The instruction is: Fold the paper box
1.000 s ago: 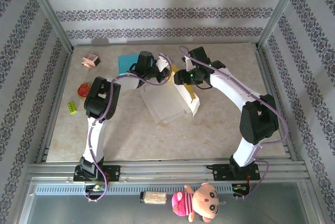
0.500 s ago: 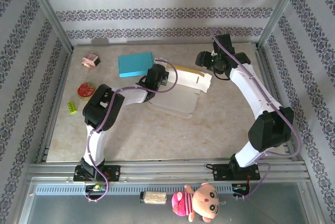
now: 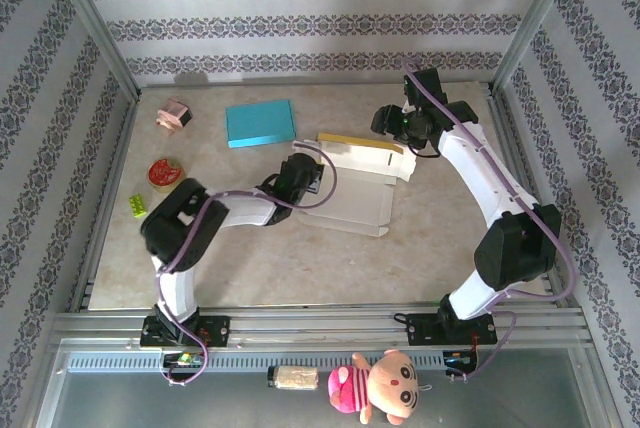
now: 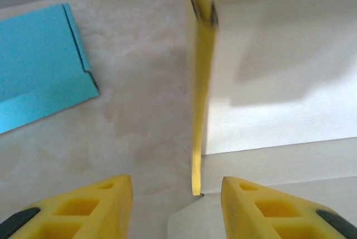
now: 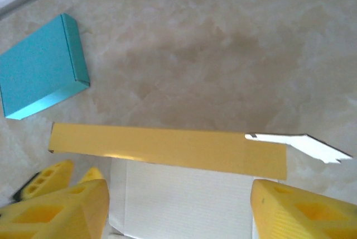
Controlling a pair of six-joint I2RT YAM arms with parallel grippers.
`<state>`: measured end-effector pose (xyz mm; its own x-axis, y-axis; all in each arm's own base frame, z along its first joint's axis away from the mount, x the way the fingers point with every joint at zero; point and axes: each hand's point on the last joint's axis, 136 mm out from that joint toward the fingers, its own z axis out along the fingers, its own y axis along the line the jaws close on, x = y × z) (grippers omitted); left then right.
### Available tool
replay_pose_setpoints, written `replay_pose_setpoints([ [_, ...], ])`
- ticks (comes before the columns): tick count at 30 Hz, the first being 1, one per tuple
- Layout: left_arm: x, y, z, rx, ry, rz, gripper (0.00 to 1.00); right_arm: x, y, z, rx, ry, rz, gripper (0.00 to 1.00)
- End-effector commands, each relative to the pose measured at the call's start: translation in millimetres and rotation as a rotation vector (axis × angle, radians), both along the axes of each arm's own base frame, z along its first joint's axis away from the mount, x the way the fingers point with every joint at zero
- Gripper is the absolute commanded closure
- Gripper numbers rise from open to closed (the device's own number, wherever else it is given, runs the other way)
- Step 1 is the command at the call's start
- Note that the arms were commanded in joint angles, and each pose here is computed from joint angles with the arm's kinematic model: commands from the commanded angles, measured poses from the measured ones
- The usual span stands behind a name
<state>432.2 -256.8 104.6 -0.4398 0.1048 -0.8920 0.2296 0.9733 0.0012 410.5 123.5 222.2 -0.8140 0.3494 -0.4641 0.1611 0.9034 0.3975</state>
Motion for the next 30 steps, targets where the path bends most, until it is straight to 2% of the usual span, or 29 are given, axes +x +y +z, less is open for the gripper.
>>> replay_pose_setpoints([
  [1, -17, 9, 59, -0.167, 0.035, 0.032, 0.55, -21, -7, 6, 0.021, 0.036, -0.026, 0.32],
  [4, -22, 10, 80, -0.226, 0.202, 0.009, 0.52, -27, -9, -4, 0.046, 0.073, -0.047, 0.31],
  [6, -11, 6, 87, -0.289, 0.305, -0.012, 0.52, -25, -13, -14, 0.033, 0.082, -0.060, 0.29],
  [10, 20, -9, 89, -0.395, 0.401, -0.063, 0.47, -11, -23, -34, 0.049, 0.118, -0.085, 0.24],
  [14, 48, -22, 80, -0.431, 0.428, -0.085, 0.38, 1, -22, -45, 0.053, 0.126, -0.055, 0.24],
  [19, 60, -34, 71, -0.490, 0.460, -0.097, 0.33, 5, -12, -60, 0.103, 0.153, -0.047, 0.24],
  [22, 60, -38, 67, -0.521, 0.470, -0.103, 0.33, 9, -9, -66, 0.119, 0.156, -0.036, 0.24],
  [30, 54, -35, 48, -0.549, 0.506, -0.069, 0.38, 14, 4, -83, 0.186, 0.190, -0.030, 0.33],
])
